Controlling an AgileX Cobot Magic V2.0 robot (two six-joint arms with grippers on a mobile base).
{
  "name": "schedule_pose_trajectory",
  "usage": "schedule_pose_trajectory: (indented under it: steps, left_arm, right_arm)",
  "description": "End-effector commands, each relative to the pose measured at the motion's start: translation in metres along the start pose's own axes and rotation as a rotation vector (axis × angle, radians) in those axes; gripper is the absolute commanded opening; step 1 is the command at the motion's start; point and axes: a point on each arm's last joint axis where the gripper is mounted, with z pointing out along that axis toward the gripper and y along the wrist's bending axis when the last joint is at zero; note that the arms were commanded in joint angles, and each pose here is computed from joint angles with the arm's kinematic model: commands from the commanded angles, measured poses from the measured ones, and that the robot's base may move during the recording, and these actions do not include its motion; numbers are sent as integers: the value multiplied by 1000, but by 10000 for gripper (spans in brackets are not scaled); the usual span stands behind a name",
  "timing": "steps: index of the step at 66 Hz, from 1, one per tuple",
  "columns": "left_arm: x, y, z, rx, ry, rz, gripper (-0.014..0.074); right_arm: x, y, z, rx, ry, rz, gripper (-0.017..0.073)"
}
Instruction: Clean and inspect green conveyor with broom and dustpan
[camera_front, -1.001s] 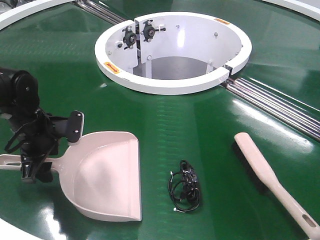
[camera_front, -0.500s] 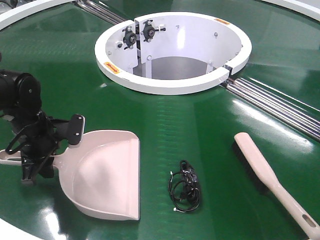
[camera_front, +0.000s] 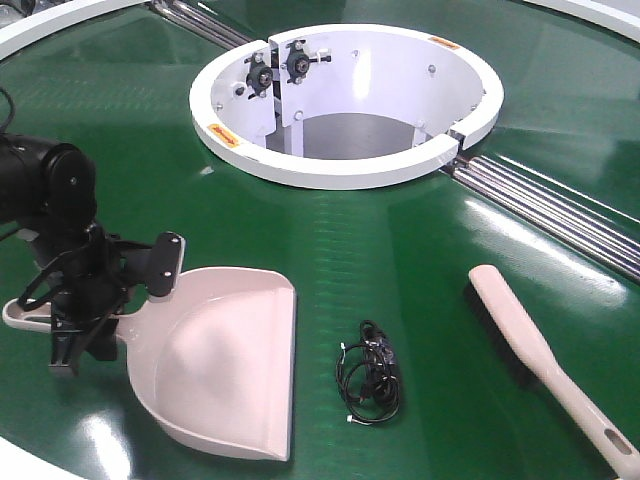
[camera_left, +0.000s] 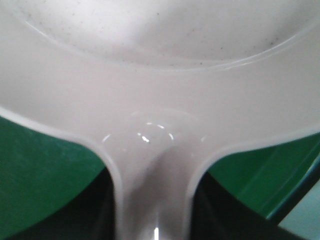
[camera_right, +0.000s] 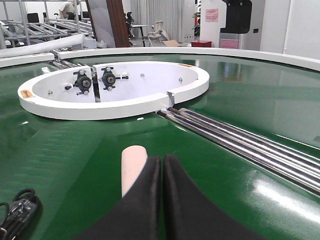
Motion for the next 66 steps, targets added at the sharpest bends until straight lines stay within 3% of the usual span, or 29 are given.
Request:
schedule_pose_trajectory:
  steps: [1,23,66]
  left_arm:
    - [-7,-2,-24,-81,-41,1,-7]
    - [-7,1,-24,-130,-21,-40,-7]
    - [-10,5,-21,-137,-48,-51,-7]
  right_arm:
    - [-1,0,0,-5,-67,-8,-9]
    - [-1,0,0,-5,-67,-8,-9]
    - [-1,0,0,-5,-67,-8,-9]
